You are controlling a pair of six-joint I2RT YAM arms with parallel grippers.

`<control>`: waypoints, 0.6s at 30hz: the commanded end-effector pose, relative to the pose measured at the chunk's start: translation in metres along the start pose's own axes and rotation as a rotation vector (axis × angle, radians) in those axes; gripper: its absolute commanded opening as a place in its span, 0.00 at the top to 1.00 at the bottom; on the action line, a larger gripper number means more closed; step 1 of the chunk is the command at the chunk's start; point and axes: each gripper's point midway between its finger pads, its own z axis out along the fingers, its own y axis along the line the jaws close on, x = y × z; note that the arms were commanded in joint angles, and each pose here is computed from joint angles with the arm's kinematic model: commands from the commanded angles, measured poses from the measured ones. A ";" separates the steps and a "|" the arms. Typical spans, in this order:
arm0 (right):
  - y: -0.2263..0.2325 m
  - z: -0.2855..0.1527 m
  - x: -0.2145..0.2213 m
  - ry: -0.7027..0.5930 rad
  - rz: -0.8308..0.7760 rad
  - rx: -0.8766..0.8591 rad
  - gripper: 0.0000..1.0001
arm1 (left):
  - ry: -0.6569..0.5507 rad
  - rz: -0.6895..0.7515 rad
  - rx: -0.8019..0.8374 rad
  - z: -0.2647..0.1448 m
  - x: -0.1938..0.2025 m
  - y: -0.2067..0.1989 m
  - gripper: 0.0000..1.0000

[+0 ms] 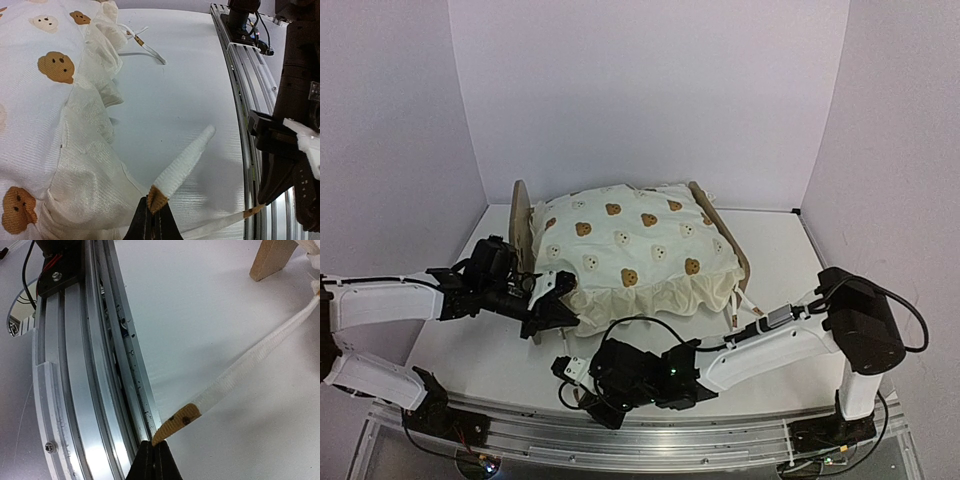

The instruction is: Set up the pet bed

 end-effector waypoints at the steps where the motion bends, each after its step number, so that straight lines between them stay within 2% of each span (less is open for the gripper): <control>1: 0.013 -0.022 -0.033 -0.081 0.000 -0.057 1.00 | -0.010 0.026 -0.050 0.006 -0.006 0.019 1.00; 8: 0.016 -0.021 -0.038 -0.105 0.000 -0.077 1.00 | 0.039 0.032 -0.067 0.015 0.009 0.024 1.00; 12: 0.025 -0.025 -0.058 -0.153 0.000 -0.112 1.00 | 0.095 0.121 0.004 0.023 0.027 0.002 0.99; 15: 0.032 -0.028 -0.072 -0.185 0.008 -0.156 1.00 | 0.137 0.152 0.046 0.025 0.038 -0.009 0.76; 18: 0.025 -0.029 -0.077 -0.203 0.089 -0.191 1.00 | 0.148 0.163 0.069 0.018 0.031 -0.013 0.39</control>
